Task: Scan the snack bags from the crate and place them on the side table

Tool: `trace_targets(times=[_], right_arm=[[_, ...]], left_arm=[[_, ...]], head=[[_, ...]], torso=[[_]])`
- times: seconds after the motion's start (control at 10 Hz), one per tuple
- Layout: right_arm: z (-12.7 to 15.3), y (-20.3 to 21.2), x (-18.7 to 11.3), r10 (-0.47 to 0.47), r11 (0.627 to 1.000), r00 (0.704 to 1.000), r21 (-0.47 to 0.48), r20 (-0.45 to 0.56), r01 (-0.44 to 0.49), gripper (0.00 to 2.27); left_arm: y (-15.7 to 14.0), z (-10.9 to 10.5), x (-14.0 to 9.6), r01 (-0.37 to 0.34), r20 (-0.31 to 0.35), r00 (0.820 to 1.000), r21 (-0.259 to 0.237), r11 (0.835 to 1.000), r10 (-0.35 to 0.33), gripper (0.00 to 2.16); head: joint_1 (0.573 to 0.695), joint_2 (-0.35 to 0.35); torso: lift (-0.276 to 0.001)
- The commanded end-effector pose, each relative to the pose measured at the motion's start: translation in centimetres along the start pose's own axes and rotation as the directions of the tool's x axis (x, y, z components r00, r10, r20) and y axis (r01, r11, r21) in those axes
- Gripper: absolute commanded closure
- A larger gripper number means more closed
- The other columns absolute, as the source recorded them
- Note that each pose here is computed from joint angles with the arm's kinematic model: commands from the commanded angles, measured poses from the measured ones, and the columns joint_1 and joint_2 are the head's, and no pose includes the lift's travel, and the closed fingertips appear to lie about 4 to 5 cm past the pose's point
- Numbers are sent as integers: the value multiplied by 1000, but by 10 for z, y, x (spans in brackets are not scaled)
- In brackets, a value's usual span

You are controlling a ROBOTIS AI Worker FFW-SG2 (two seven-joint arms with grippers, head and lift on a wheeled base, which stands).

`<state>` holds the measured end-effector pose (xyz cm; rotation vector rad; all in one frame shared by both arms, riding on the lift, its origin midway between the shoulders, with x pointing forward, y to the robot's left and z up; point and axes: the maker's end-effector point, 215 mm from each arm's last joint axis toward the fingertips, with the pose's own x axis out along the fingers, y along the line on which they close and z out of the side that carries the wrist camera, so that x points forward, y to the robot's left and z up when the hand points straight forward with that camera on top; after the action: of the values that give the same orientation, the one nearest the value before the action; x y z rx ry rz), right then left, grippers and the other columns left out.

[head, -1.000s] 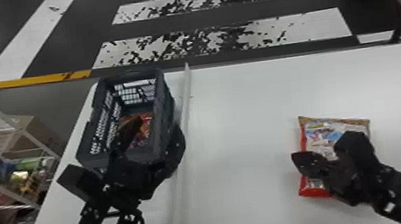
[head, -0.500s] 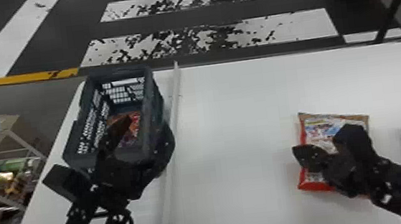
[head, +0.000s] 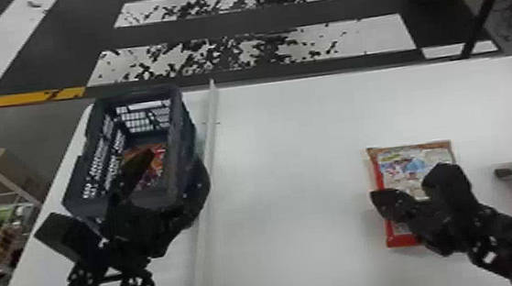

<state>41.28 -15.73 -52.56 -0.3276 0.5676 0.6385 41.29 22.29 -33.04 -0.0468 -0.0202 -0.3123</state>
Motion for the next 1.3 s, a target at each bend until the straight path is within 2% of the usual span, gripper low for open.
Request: trace_targets(times=[0.0, 0.2, 0.3, 0.4, 0.5, 0.6, 0.7, 1.0, 1.1, 1.2], right_arm=[[0, -2, -1, -3, 1000, 1000, 1, 1, 3, 2246], [2, -1, -4, -2, 1000, 1000, 7, 13, 2, 2246], [22, 8, -13, 8, 1000, 997, 9, 72, -8, 2243], [50, 16, -28, 3, 1000, 990, 13, 142, -5, 2071], [74, 2, -47, -46, 997, 977, 68, 209, 33, 1632], [91, -22, -68, -116, 988, 959, 133, 260, 83, 525], [93, -46, -84, -184, 973, 946, 184, 268, 137, 194], [59, -113, -122, -332, 913, 921, 317, 205, 258, 124], [37, -131, -135, -370, 888, 916, 350, 156, 299, 124], [4, -150, -148, -404, 857, 912, 380, 76, 348, 120]], left_arm=[[0, 0, 0, 2, -1, 1000, -1, 1000, -2, 90], [0, 0, 0, 1, -1, 1000, 0, 1000, -1, 90], [0, 0, 0, 1, -1, 1000, 0, 1000, -1, 90], [0, 1, 0, 0, 1, 1000, -1, 1000, 0, 90], [-1, 2, 0, 1, 3, 1000, 0, 1000, -1, 90], [-2, 3, 0, 0, 5, 1000, -2, 1000, 0, 90], [-2, 7, 0, -1, 13, 1000, -1, 1000, 1, 90], [-9, 8, 8, -50, -5, 999, -22, 998, 50, 90], [-16, 7, 11, -51, -11, 999, -18, 999, 51, 90], [-17, 6, 13, -64, -20, 998, -18, 998, 64, 90]], head=[[695, 90], [695, 87], [695, 86], [695, 93], [695, 109], [695, 109], [695, 99], [695, 11], [695, -37], [695, -89]], torso=[[-95], [-95], [-95], [-95], [-95], [-95], [-95], [-95], [-95], [-95]])
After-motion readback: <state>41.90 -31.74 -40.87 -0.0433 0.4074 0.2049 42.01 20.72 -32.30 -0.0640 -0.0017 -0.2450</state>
